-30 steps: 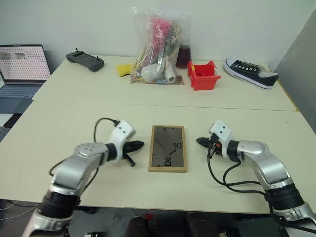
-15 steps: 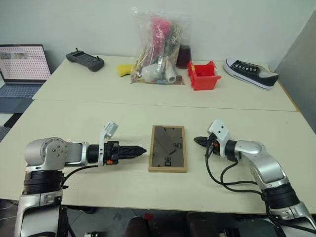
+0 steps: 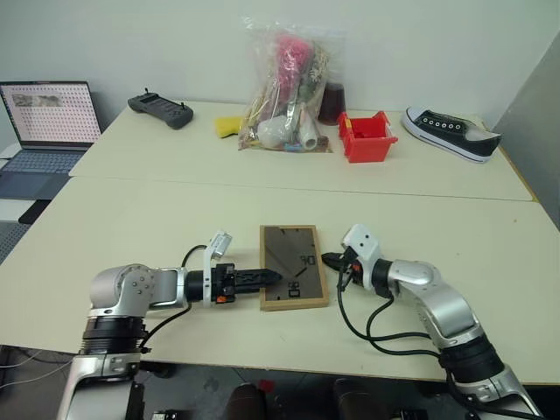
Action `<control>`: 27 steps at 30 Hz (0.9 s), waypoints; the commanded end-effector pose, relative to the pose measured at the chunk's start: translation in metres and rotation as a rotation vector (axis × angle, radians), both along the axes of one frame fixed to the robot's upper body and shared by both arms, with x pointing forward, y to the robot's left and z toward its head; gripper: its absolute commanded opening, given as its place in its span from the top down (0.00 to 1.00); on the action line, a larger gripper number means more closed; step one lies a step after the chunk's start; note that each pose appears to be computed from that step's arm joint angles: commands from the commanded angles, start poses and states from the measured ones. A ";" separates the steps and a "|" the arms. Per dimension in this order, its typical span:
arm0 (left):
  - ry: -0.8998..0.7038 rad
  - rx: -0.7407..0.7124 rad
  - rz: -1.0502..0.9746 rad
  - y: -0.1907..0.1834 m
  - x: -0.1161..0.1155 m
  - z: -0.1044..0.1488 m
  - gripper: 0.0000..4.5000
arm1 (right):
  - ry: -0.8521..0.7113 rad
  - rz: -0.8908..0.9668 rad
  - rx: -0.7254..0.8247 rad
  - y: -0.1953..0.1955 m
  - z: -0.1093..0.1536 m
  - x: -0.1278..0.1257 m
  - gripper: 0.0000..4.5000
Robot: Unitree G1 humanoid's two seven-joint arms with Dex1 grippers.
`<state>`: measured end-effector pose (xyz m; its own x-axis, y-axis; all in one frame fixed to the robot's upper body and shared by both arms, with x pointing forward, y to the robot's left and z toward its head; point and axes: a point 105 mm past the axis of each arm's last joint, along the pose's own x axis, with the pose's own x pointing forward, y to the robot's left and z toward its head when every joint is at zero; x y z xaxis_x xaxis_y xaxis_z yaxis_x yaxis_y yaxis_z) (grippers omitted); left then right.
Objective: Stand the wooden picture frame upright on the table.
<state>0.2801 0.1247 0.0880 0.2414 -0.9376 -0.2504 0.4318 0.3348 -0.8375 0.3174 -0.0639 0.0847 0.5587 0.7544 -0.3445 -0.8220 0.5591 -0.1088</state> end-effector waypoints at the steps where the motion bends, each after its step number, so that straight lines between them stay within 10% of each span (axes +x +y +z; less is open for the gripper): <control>1: 0.058 0.040 -0.042 -0.023 -0.012 -0.020 0.01 | -0.044 0.011 0.034 0.012 0.013 -0.002 1.00; 6: 0.048 0.012 -0.055 -0.021 -0.020 -0.012 0.01 | -0.050 -0.059 0.043 0.003 0.013 0.005 1.00; 27: -0.095 0.002 -0.042 -0.011 -0.013 0.029 0.81 | -0.125 -0.164 0.105 -0.040 0.058 0.026 1.00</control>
